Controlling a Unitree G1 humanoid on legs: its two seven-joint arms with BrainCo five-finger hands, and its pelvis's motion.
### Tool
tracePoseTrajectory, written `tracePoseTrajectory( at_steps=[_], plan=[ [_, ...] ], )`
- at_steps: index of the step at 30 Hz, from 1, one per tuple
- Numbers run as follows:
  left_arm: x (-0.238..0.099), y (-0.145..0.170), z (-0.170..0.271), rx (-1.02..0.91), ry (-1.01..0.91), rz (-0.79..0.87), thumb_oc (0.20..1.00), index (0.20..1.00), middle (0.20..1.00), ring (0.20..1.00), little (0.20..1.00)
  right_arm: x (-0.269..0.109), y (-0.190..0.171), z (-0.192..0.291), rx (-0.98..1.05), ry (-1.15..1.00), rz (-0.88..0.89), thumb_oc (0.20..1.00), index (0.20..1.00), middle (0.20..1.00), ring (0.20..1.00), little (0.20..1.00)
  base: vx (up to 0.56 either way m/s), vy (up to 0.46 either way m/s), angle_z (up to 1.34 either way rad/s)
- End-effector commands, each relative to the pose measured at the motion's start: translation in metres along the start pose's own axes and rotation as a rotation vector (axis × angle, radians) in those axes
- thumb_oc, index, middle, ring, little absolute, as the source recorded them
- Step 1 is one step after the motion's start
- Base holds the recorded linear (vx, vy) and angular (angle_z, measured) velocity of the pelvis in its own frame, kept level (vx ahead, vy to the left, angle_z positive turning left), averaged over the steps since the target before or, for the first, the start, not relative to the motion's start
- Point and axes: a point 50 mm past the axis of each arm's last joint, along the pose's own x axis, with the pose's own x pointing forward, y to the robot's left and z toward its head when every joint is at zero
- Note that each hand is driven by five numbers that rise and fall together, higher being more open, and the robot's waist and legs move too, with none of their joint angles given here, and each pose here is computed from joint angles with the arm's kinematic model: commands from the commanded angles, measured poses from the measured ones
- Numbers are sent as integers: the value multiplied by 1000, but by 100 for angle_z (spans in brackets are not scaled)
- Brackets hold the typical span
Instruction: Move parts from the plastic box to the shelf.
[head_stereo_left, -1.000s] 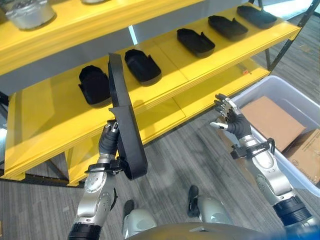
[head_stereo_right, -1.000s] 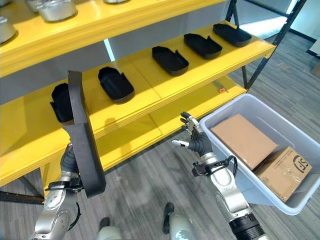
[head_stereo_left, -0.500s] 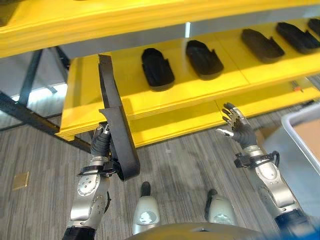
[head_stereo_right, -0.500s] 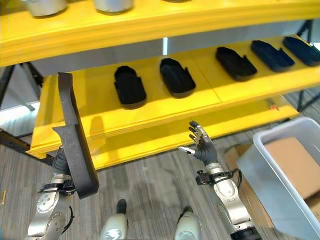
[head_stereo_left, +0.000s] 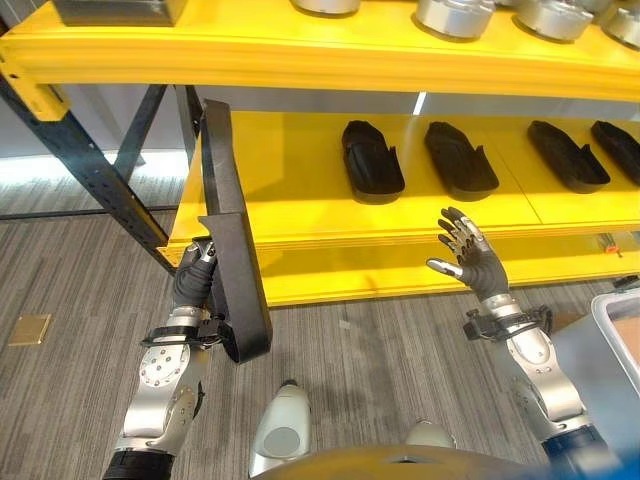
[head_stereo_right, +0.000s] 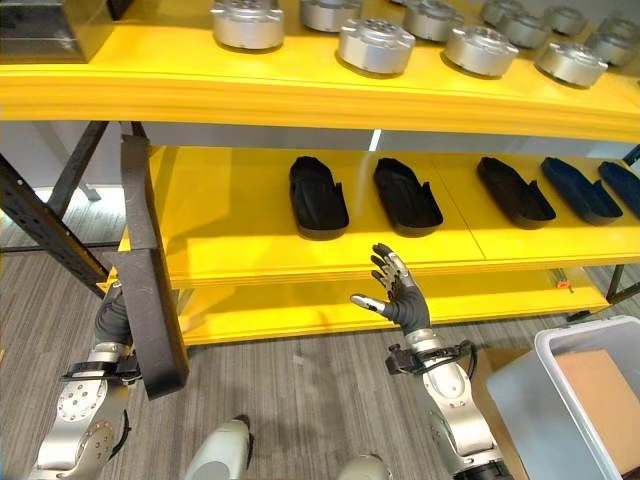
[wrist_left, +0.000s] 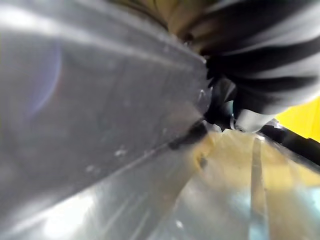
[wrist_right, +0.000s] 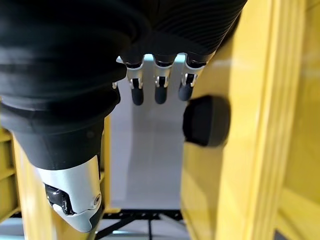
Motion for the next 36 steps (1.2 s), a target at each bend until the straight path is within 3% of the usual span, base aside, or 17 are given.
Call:
tracePoseTrajectory(
  at_steps=[1, 11, 36],
  plan=[
    [0, -2, 37, 29, -174, -42, 200, 200, 200, 200, 200, 13, 12, 21, -15, -115, 65, 1000, 1000, 1000, 1000, 1000, 32, 367, 6],
    [12, -18, 32, 15, -178, -79, 200, 200, 200, 200, 200, 20, 24, 15, 7, -89, 148, 1000, 1000, 1000, 1000, 1000, 119, 231, 2],
    [10, -28, 28, -65, -178, -69, 200, 200, 200, 200, 200, 25, 10, 26, 12, -148, 89, 1000, 1000, 1000, 1000, 1000, 127, -144, 12]
  ],
)
